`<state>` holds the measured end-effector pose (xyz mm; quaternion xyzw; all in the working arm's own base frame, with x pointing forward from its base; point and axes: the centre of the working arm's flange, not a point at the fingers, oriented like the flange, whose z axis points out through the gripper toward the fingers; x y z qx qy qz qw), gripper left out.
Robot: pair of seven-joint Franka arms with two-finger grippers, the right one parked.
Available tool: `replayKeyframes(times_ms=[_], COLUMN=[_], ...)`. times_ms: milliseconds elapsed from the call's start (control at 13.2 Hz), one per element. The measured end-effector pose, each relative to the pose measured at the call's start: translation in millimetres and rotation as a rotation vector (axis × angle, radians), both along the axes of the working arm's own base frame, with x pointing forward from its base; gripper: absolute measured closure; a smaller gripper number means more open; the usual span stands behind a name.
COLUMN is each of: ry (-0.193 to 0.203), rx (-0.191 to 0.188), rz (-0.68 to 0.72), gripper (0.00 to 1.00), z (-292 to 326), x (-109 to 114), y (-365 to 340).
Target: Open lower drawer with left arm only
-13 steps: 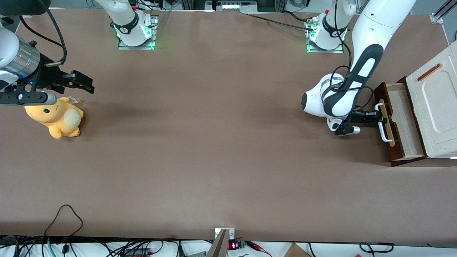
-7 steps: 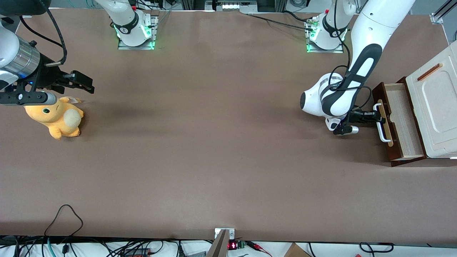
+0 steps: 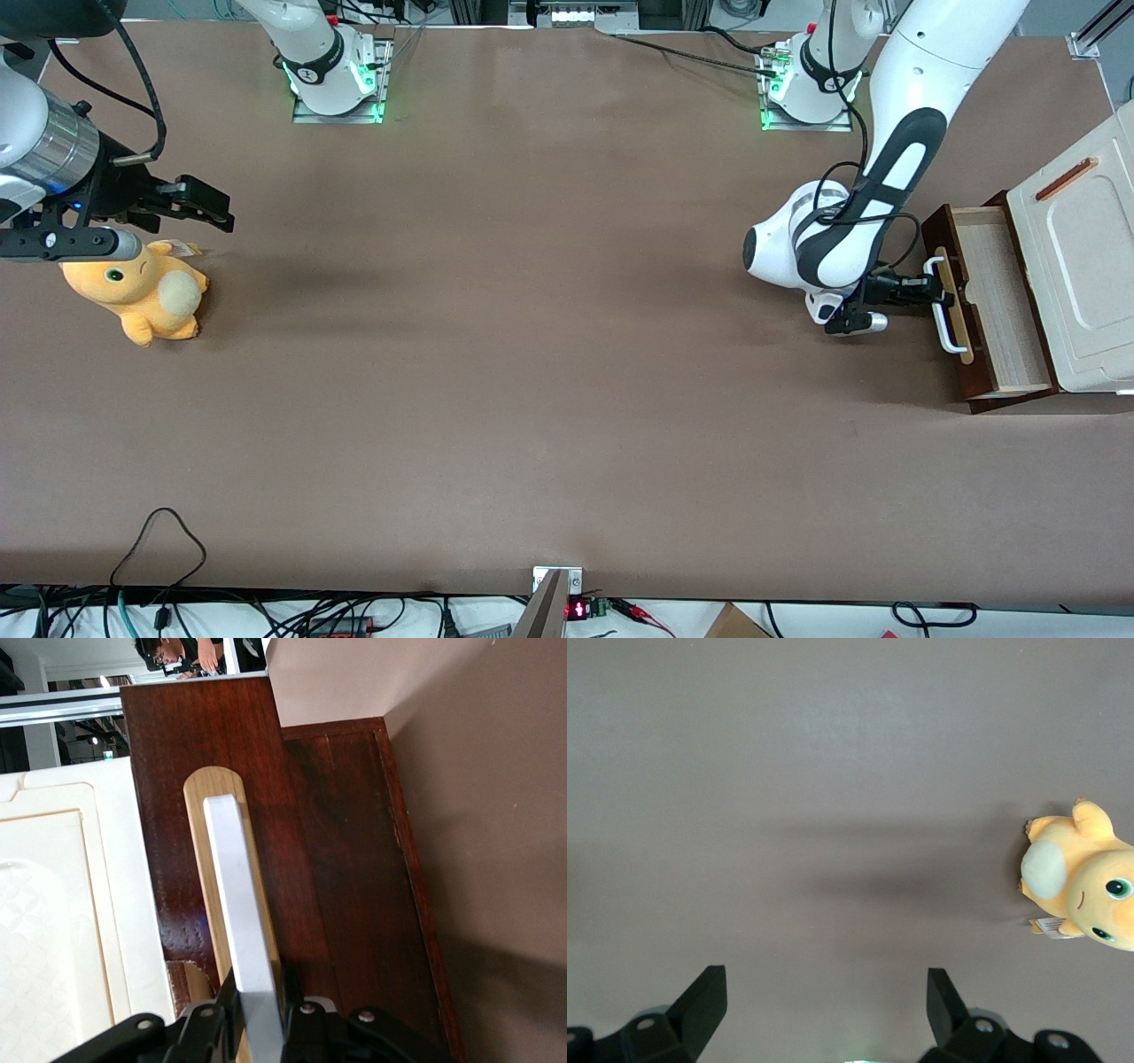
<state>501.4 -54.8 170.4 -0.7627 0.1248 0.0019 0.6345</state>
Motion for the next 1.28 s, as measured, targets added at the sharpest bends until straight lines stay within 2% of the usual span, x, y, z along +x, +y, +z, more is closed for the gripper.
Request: replayKeyframes(times_ms=[226, 302, 528, 679, 755, 830, 906, 1057, 1283], ry=[0.0, 0.01, 0.019, 0.013, 0.002, -0.016, -0.037, -0.051, -0.076], rx=[-0.002, -0.01, -0.057, -0.074, -0.105, -0.159, -0.235, -0.395, -0.602], rz=[-0.002, -0.017, -0.096, -0.084, -0.044, 0.005, 0.055, 0.15, 0.243], gripper=[0.8, 0.73, 0.43, 0.23, 0.12, 0.01, 0.0, 0.0, 0.0], z=[0, 1, 4, 7, 13, 22, 38, 84, 173], x=[0, 1, 3, 3, 7, 14, 23, 40, 56], y=[-2, -8, -47, -54, -56, -61, -69, -85, -98])
